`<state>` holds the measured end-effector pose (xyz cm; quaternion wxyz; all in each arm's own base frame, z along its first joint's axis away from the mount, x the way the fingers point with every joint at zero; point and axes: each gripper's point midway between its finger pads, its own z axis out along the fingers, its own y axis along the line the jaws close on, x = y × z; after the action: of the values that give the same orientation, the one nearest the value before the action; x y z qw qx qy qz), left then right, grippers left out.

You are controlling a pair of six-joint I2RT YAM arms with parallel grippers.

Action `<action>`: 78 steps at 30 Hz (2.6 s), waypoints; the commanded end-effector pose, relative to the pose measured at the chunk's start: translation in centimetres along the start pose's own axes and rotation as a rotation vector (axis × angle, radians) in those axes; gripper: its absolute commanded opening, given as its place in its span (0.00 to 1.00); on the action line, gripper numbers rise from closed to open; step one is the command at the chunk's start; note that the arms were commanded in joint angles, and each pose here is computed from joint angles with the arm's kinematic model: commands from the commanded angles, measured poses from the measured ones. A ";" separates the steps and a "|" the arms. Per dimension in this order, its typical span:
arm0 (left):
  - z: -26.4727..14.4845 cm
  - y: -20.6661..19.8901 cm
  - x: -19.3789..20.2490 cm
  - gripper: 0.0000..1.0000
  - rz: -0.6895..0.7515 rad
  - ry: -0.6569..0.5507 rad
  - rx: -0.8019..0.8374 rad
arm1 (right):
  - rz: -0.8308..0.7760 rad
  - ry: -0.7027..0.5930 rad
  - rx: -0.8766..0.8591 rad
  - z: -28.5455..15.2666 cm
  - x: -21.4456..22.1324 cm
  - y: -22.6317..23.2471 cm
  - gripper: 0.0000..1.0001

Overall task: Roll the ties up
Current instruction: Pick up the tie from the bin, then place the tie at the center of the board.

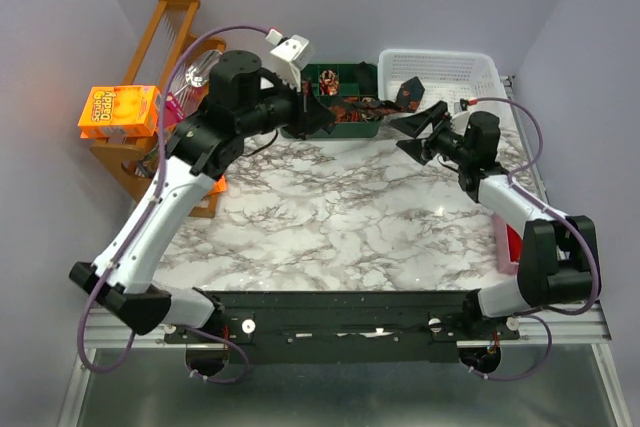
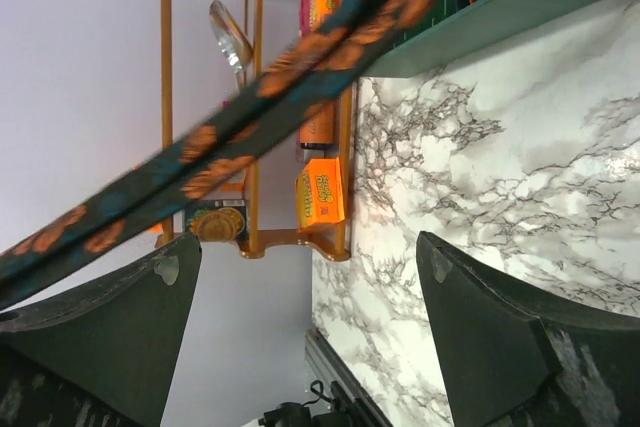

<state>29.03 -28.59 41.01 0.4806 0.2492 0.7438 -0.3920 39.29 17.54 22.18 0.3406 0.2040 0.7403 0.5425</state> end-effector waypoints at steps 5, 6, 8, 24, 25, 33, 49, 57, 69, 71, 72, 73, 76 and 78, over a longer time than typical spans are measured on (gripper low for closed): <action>-6.9 -2.0 3.4 0.00 0.080 0.066 -0.006 | 0.050 0.033 0.020 2.0 0.0 -2.8 0.96; -7.4 -2.3 3.6 0.00 0.082 0.068 0.002 | 0.046 0.035 0.001 2.3 -0.3 -2.5 0.96; -8.7 -3.1 4.0 0.00 0.085 0.061 0.020 | 0.076 0.050 -0.006 2.8 -0.2 -2.7 0.97; -12.5 -5.0 7.6 0.00 0.020 0.086 0.063 | 0.156 0.052 -0.072 7.5 -2.5 -3.3 0.93; -12.6 -5.1 7.6 0.00 0.015 0.084 0.065 | 0.160 0.054 -0.059 7.9 -2.7 -3.6 0.91; -14.7 -6.1 7.0 0.00 0.016 0.048 0.066 | 0.164 0.038 0.035 11.5 -4.9 -6.1 0.70; -19.9 -11.8 4.0 0.00 0.070 -0.079 0.253 | 0.156 0.038 0.117 13.2 -5.4 -9.3 0.19; -18.3 -10.9 5.0 0.00 0.037 -0.085 0.251 | 0.006 -0.017 0.071 10.1 -7.2 -5.3 0.08; -11.2 -7.8 6.8 0.00 0.028 -0.025 0.276 | -0.142 -0.209 0.178 0.0 -9.2 -5.9 0.01; -9.9 -7.4 6.8 0.00 0.024 -0.027 0.293 | -0.150 -0.249 0.202 -1.7 -10.1 -6.8 0.01; -9.2 -7.1 7.3 0.00 0.014 -0.014 0.297 | -0.148 -0.259 0.213 -2.3 -10.3 -7.3 0.01; -8.6 -6.9 7.4 0.00 0.008 -0.010 0.300 | -0.142 -0.271 0.231 -3.2 -10.0 -8.0 0.01; -6.6 -6.2 8.0 0.00 -0.012 0.010 0.323 | -0.122 -0.324 0.285 -5.7 -10.6 -10.3 0.01; -5.2 -5.7 8.3 0.00 -0.022 0.024 0.335 | -0.117 -0.367 0.316 -7.2 -11.5 -11.5 0.01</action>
<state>17.82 -25.88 36.08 0.4161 0.3036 0.7071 -0.4845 43.69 4.59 16.83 0.4361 0.2861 0.7546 0.3981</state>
